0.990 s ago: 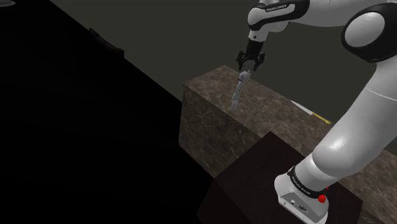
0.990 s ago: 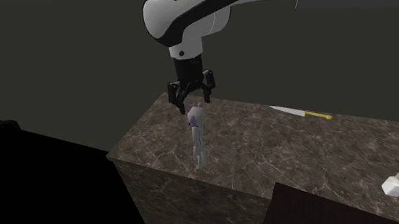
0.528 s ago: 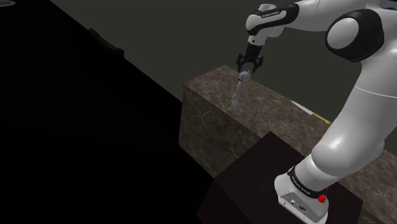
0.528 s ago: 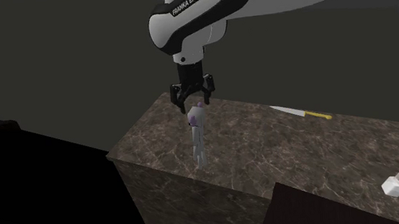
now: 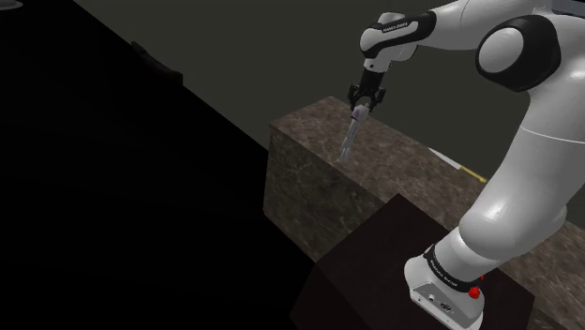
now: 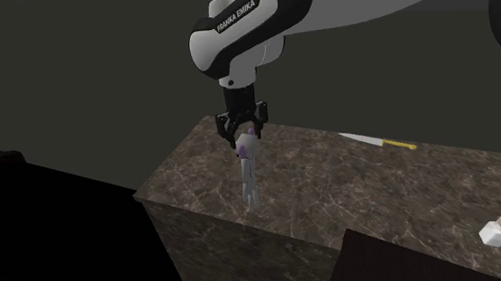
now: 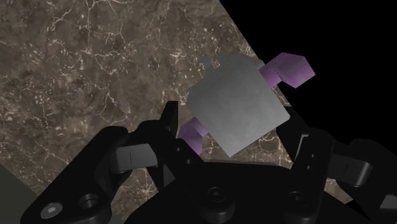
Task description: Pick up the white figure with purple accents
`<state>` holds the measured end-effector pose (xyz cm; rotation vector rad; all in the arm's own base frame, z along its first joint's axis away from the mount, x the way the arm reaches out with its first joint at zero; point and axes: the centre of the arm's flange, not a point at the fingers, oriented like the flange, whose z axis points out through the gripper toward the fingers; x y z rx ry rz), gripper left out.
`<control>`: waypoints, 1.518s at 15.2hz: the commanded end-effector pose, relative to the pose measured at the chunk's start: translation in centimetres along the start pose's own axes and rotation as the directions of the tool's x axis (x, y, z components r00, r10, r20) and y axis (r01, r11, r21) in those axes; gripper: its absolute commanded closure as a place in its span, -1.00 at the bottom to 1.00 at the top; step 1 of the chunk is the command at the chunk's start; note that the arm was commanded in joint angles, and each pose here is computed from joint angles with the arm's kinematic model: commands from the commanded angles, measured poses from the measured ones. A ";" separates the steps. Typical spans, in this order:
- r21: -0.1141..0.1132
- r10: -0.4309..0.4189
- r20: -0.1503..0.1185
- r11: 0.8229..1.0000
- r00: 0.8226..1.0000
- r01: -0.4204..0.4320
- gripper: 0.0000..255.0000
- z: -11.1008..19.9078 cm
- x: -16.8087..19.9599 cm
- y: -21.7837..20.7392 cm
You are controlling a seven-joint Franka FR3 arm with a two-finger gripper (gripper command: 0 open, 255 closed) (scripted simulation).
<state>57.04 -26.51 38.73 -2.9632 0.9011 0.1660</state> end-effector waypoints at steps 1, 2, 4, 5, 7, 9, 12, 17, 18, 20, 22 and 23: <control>0.000 0.000 0.003 1.000 1.000 0.000 1.00 0.1 0.0 0.0; 0.000 0.000 0.003 1.000 1.000 0.000 1.00 0.1 0.0 0.0; 0.000 0.000 0.003 1.000 1.000 0.000 1.00 0.1 0.0 -0.1; 0.000 0.000 0.003 1.000 1.000 0.000 1.00 0.1 0.0 -0.1; -0.001 0.000 0.003 1.000 1.000 0.000 1.00 -0.5 -0.1 0.0; -0.001 0.000 0.003 1.000 1.000 0.000 1.00 -1.5 -0.2 0.0; -0.001 0.000 0.003 1.000 1.000 0.000 1.00 -3.1 -0.4 0.0; -0.001 0.000 0.003 1.000 1.000 0.000 1.00 -5.7 -0.7 0.0; -0.001 0.000 0.003 1.000 1.000 0.000 1.00 -6.2 -0.8 0.0; -0.001 0.000 0.003 1.000 1.000 0.000 1.00 -7.3 -0.9 0.0; -0.001 0.000 0.003 1.000 1.000 0.000 1.00 -7.9 -1.0 0.0; -0.001 0.000 0.003 1.000 1.000 0.000 1.00 -7.9 -1.0 0.0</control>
